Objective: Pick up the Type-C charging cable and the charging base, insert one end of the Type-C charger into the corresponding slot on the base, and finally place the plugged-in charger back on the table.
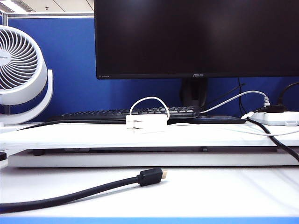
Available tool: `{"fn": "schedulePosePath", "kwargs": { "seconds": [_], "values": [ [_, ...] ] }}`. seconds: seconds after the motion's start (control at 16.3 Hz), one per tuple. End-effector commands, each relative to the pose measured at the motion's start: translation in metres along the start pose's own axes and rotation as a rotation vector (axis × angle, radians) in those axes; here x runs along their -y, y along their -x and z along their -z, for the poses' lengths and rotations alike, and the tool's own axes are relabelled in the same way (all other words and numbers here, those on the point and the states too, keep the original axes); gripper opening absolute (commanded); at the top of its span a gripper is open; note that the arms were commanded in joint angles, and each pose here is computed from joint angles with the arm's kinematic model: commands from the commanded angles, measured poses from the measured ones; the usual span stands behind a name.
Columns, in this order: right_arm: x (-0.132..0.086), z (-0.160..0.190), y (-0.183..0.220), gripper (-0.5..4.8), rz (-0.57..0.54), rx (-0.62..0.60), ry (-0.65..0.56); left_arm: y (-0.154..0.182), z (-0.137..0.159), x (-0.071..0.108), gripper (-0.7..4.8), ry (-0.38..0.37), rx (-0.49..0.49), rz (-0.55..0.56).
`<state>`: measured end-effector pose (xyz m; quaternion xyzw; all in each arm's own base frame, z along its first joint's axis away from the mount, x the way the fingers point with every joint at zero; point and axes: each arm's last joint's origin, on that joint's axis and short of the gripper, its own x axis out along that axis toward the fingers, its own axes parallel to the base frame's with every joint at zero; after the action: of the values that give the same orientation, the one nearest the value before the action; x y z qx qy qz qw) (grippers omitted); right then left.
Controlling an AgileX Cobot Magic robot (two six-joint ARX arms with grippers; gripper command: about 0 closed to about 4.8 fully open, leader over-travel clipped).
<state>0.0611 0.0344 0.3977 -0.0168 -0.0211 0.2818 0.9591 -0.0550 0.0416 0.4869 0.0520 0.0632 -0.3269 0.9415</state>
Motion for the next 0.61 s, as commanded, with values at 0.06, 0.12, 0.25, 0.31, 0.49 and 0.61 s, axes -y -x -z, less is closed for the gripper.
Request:
{"fn": "schedulePosePath", "kwargs": {
  "seconds": [0.06,0.12,0.25,0.31,0.49,0.61],
  "values": [
    [0.002,0.046,-0.011,-0.02,0.107,0.028,-0.021,0.013,0.015,0.000,-0.06,0.049,-0.052,-0.031],
    [0.003,0.068,-0.016,-0.02,0.144,-0.012,-0.027,0.020,0.019,0.000,-0.05,0.048,-0.032,-0.032],
    [0.003,0.119,-0.026,-0.02,0.195,-0.111,-0.092,0.030,0.026,0.001,-0.06,0.051,-0.005,-0.044],
    [0.003,0.136,-0.029,-0.02,0.216,-0.139,-0.122,0.033,0.028,0.001,-0.06,0.052,0.003,-0.053],
    [0.006,0.175,-0.033,-0.02,0.368,-0.231,-0.176,0.034,0.034,0.001,-0.06,0.045,-0.001,-0.047],
    [0.006,0.202,-0.034,-0.02,0.411,-0.302,-0.181,0.028,0.040,0.002,-0.06,0.051,-0.031,-0.039]
  ]
}}
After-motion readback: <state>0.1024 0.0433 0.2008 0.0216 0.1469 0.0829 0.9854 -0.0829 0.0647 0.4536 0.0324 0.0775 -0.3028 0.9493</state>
